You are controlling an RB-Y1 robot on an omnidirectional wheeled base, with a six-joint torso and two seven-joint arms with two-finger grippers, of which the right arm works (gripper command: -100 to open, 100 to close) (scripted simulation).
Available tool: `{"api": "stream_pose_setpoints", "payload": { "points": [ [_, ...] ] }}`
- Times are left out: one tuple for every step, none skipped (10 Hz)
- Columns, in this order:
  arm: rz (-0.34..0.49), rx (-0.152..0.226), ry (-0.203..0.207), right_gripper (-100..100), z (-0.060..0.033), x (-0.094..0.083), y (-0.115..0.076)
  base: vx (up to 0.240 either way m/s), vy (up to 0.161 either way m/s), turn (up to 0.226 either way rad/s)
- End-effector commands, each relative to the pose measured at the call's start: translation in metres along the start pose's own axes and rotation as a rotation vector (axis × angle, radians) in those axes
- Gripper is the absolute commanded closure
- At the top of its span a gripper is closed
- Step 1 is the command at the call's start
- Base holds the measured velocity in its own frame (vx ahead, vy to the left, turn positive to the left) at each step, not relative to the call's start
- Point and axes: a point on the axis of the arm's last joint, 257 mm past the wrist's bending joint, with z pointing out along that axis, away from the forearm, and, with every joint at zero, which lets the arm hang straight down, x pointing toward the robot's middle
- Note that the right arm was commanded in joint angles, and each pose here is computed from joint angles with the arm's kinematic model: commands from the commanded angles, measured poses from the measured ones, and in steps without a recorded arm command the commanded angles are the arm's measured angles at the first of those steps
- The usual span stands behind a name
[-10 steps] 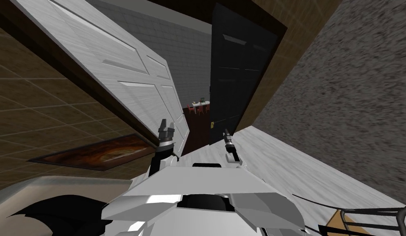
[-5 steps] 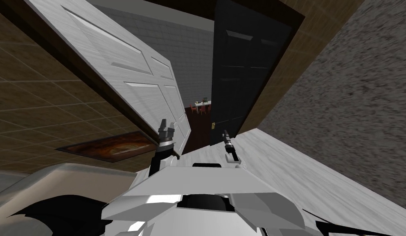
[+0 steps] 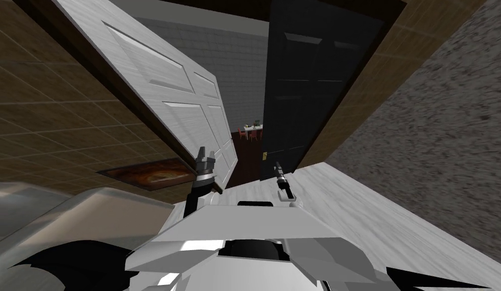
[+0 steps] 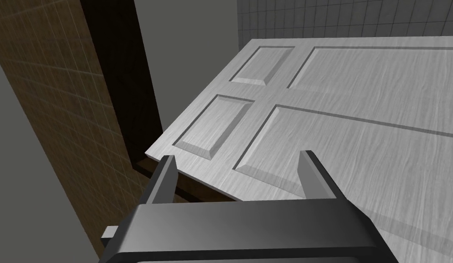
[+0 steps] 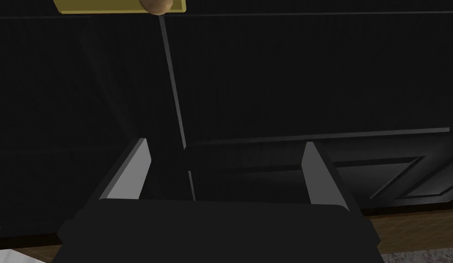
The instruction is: Push the door open
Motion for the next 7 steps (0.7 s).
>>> {"api": "stream_pose_setpoints", "payload": {
  "points": [
    [0.001, 0.018, 0.002, -100, -0.0008, 0.000, -0.010, 0.028, -0.076, 0.189],
    [0.002, 0.027, 0.003, -100, -0.0007, 0.000, -0.015, 0.020, -0.083, 0.213],
    [0.002, 0.040, 0.004, -100, -0.0017, -0.001, -0.021, 0.025, -0.093, 0.225],
    [0.003, 0.051, 0.005, -100, -0.0022, -0.001, -0.027, 0.035, -0.094, 0.187],
    [0.003, 0.061, 0.006, -100, -0.0029, -0.001, -0.032, 0.023, -0.076, 0.182],
    [0.003, 0.070, 0.006, -100, -0.0035, -0.001, -0.036, 0.020, -0.069, 0.197],
    [0.003, 0.078, 0.007, -100, -0.0041, -0.002, -0.040, 0.021, -0.075, 0.174]
  ]
}}
